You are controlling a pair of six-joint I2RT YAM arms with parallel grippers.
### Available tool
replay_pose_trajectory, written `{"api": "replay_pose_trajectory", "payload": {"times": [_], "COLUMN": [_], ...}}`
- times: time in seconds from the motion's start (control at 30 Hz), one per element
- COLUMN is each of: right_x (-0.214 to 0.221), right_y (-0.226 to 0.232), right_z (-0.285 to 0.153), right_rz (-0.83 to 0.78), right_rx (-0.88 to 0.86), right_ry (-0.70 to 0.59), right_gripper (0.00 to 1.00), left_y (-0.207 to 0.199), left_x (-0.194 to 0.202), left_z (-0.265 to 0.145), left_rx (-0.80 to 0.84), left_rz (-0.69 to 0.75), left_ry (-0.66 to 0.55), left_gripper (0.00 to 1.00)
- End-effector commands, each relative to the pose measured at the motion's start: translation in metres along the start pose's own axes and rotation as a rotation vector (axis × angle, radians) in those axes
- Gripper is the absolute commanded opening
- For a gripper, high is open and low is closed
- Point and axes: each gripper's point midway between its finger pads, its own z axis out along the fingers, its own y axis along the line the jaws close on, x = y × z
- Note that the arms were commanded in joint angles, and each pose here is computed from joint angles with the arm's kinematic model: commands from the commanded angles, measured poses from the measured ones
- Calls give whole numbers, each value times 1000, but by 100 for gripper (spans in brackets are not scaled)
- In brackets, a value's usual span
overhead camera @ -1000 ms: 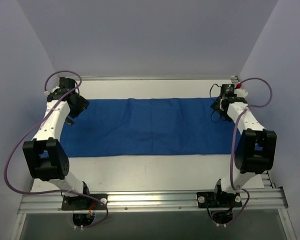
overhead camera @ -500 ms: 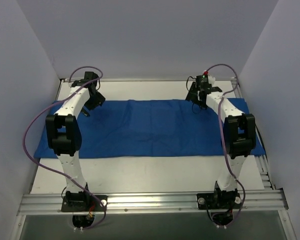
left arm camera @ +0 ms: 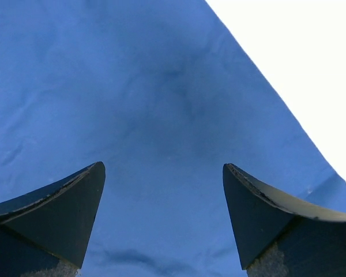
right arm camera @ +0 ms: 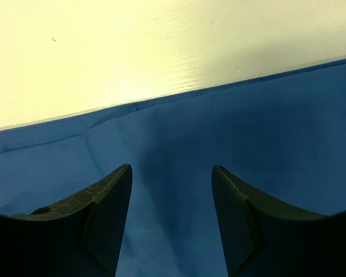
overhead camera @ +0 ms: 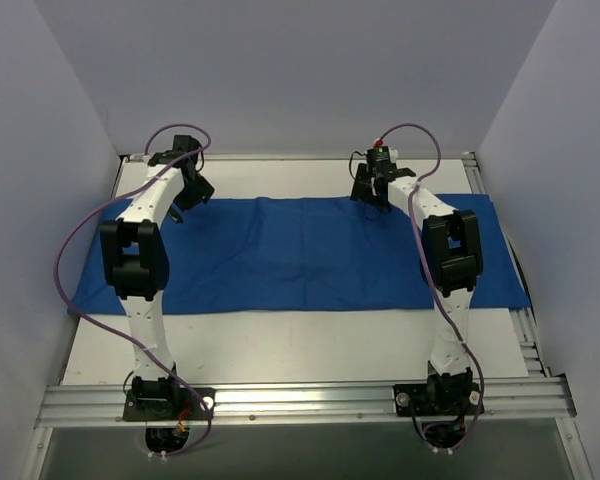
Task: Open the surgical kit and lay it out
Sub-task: Open the surgical kit at the center of the board.
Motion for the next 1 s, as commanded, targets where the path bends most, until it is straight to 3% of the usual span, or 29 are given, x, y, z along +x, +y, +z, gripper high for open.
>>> {"api": "replay_pose_trajectory", "payload": {"times": [0.0,0.33,0.97], "right_x": [-17,-9,1], "right_y": [-3,20,17], "right_z": [0,10,18], "right_rz": [19,-1,-18], "right_rx": [32,-46,-42], "right_ry": [-44,-29,-13], "right_gripper": [53,52,50], "left_y": [-23,-55,-95], "left_x": [-9,8,27], "left_z": [-3,12,24], "left_rx": [47,76,97], "left_rz": [3,48,76], "left_ry": [-13,1,3], "left_gripper": [93,92,91]}}
